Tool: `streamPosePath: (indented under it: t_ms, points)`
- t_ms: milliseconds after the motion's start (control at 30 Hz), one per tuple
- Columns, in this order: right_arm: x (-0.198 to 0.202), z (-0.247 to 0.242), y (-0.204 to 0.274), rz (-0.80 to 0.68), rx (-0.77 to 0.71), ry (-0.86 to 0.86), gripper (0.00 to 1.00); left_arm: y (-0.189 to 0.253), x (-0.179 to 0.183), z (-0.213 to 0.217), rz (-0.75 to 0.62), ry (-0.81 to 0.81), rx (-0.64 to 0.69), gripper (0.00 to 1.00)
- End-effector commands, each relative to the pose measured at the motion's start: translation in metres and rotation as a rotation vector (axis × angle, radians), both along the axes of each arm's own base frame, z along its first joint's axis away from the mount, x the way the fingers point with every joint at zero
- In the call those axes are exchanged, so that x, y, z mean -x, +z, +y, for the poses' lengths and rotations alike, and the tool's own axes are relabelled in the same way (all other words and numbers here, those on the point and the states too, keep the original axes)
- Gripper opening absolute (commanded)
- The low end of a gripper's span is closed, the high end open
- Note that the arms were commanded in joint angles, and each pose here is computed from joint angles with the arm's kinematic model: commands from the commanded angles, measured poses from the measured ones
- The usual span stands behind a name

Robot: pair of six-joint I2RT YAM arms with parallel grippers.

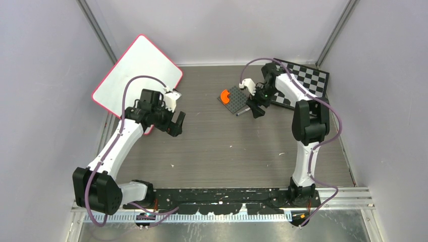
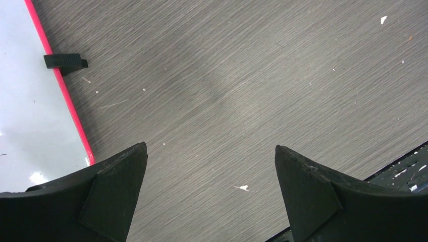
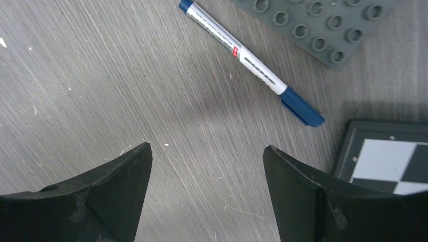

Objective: Write a sentence on the whiteboard
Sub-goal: Move the whiteboard marker to the center of the board.

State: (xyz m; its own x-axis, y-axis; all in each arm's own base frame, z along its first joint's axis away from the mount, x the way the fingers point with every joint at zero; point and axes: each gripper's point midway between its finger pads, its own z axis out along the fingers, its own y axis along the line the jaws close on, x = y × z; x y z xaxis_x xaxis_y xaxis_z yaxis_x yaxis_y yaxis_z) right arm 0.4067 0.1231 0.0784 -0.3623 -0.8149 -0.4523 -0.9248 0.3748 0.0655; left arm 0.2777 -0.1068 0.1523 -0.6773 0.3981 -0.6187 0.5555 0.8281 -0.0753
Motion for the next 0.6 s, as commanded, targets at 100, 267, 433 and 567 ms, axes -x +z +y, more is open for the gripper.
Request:
streamPosePath:
  t_ms: [100, 267, 433, 567]
  points:
    - [-0.017, 0.003, -0.011, -0.064, 0.01, 0.142, 0.84, 0.004, 0.0, -0.002, -0.014, -0.028, 0.012, 1.0]
    - [-0.039, 0.005, -0.018, -0.097, 0.017, 0.15, 0.84, 0.001, -0.001, -0.001, -0.008, -0.029, 0.005, 1.0]
    - [-0.055, 0.007, -0.026, -0.125, 0.023, 0.16, 0.84, -0.002, -0.001, 0.0, -0.006, -0.029, -0.004, 1.0]
    - [-0.061, 0.009, -0.041, -0.117, 0.034, 0.178, 0.84, -0.003, -0.004, 0.001, -0.008, -0.023, -0.011, 1.0]
